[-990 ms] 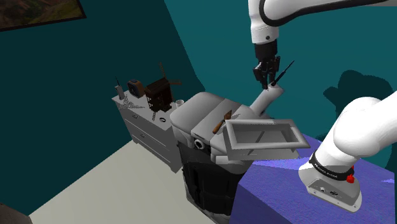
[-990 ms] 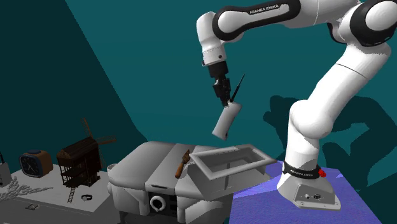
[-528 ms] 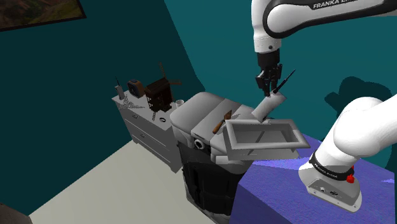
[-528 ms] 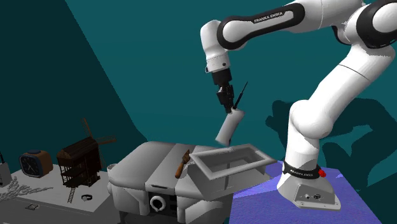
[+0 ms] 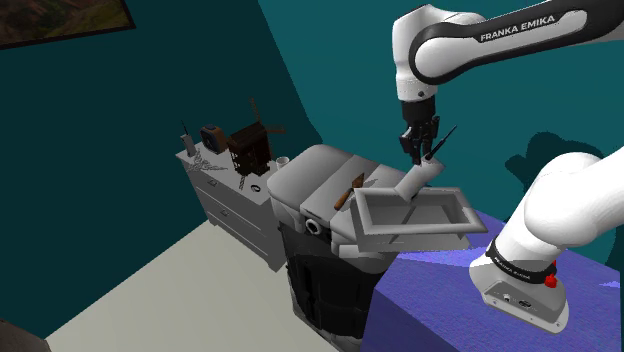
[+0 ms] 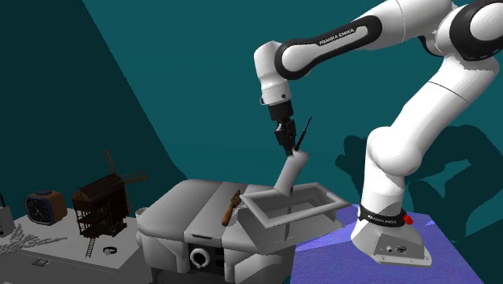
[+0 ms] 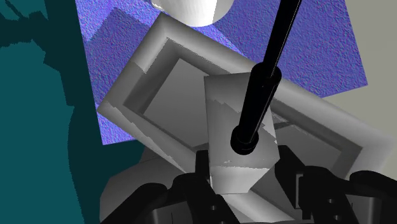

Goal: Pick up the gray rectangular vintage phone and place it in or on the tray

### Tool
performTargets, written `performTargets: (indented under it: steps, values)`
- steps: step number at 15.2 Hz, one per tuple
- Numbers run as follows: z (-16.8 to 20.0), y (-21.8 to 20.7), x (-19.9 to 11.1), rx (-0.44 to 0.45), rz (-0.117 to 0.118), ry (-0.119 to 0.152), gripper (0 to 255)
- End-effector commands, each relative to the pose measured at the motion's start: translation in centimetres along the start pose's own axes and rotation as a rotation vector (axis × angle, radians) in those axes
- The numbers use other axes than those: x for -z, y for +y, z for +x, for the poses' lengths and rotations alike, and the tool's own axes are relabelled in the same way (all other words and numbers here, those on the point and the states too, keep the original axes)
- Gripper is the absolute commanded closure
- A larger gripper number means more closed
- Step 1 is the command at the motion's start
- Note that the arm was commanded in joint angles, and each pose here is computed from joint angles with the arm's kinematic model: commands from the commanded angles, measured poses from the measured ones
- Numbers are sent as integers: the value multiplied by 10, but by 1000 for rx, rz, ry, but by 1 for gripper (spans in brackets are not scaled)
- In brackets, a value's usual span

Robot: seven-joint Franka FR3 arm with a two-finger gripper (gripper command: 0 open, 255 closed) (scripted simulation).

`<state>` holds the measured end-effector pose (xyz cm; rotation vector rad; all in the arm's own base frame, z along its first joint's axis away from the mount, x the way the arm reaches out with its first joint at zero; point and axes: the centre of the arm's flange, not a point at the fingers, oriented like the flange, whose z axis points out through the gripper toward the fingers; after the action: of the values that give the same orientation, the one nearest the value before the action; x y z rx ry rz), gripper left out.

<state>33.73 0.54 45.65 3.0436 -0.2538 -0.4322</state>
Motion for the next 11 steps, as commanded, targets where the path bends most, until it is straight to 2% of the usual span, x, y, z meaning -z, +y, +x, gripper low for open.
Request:
performTargets:
  steps: [1, 9, 10, 11]
  values:
    - [2, -2, -10, 0, 0, 1, 255]
    - [3, -2, -14, 0, 0, 1, 255]
    - [2, -2, -14, 0, 0, 1, 0]
    - [3, -1, -14, 0, 0, 1, 0]
